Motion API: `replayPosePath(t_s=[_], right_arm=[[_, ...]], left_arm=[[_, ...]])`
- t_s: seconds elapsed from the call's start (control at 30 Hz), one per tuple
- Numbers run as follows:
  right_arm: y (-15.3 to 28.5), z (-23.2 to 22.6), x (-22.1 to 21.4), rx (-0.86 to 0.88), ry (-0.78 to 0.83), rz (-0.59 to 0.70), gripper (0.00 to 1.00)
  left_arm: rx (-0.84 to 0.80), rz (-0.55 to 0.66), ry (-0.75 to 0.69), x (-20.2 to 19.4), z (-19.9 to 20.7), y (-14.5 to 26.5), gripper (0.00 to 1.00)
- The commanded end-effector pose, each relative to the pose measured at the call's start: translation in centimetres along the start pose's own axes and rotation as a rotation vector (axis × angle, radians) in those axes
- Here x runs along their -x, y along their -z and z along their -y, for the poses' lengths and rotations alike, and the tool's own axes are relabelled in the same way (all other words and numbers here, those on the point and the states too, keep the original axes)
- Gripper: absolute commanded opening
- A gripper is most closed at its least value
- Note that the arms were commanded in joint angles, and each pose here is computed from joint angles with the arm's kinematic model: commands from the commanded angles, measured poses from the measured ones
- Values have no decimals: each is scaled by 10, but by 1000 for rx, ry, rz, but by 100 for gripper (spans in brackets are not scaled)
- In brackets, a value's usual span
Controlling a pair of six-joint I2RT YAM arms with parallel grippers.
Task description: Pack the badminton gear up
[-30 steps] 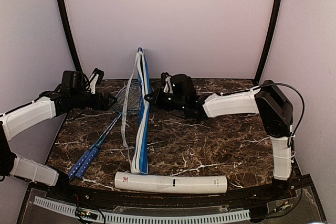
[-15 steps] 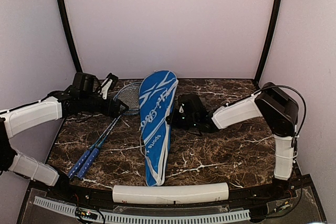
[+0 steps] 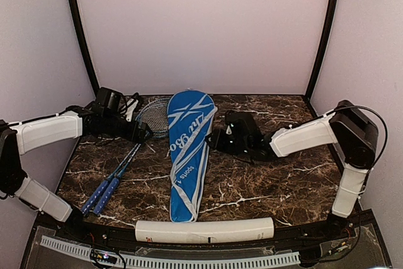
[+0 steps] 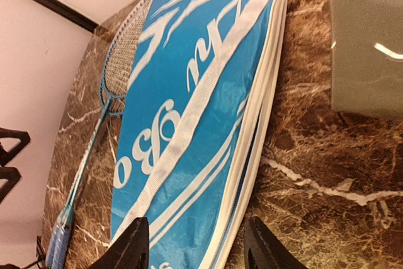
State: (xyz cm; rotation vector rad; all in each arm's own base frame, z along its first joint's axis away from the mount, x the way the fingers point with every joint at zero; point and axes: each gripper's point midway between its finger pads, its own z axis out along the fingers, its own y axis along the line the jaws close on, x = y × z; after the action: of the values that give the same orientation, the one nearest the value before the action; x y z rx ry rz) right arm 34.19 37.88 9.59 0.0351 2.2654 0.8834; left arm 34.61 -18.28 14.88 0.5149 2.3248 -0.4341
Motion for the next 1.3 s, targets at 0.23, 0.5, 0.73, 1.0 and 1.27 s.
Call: replayPosePath(t_s=[0.23, 0.5, 0.73, 1.0, 1.27], right_arm=[[58, 10, 50, -34, 52, 177, 57], [74, 35, 46, -72, 25, 182, 58], [73, 38, 45, -68, 11, 181, 58], [70, 35, 47, -57, 12, 179, 58], [75, 43, 44, -76, 8, 182, 58]], left_arm=[[110, -272, 140, -59, -52, -32, 57], [136, -358, 156, -79, -59, -44, 40], [160, -408, 158, -90, -65, -49, 38], [179, -437, 157, -98, -69, -53, 35], [162, -441, 167, -100, -66, -55, 19]])
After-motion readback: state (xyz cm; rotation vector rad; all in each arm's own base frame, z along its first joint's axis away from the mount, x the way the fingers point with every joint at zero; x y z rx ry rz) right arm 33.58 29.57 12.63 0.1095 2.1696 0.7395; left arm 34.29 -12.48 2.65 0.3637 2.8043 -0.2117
